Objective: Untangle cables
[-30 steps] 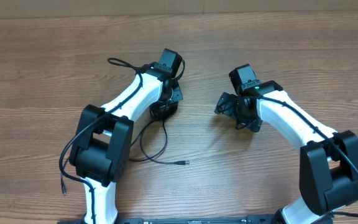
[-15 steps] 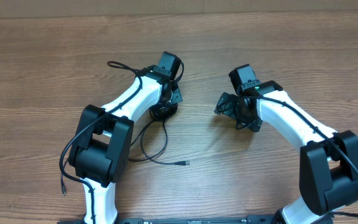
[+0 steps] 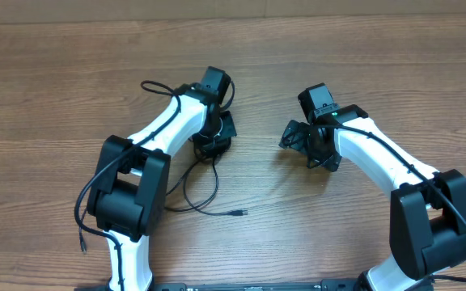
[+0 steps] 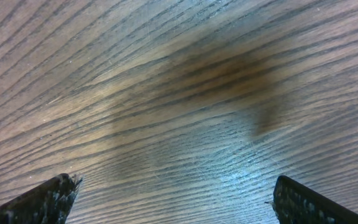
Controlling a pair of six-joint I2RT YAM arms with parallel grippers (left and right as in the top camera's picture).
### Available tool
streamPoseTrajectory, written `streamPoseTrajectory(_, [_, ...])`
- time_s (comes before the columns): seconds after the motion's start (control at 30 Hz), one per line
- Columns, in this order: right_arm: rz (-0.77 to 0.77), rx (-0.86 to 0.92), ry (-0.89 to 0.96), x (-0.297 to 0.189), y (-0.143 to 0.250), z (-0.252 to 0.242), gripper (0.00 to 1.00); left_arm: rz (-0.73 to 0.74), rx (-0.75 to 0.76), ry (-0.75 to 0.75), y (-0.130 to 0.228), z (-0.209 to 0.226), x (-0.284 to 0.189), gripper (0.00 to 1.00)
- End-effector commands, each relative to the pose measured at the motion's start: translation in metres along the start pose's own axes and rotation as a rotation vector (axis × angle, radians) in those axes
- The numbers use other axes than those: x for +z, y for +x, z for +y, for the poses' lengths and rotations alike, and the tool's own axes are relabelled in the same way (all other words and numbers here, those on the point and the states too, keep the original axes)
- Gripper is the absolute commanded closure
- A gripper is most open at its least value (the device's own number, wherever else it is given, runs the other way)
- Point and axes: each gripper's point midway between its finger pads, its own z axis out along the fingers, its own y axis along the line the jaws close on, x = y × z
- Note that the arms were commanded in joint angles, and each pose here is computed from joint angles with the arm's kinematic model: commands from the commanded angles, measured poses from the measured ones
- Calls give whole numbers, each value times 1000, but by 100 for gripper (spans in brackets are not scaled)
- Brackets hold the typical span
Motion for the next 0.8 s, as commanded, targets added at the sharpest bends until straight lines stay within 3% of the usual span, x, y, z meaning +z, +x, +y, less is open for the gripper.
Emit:
streamPoseTrajectory(0.0, [-36, 5, -16, -10, -7, 3, 0, -1, 98, 96, -8, -24, -30, 96])
streamPoseTrajectory(0.77, [-36, 5, -16, -10, -7, 3, 0, 248, 333, -23, 53, 3, -45, 96])
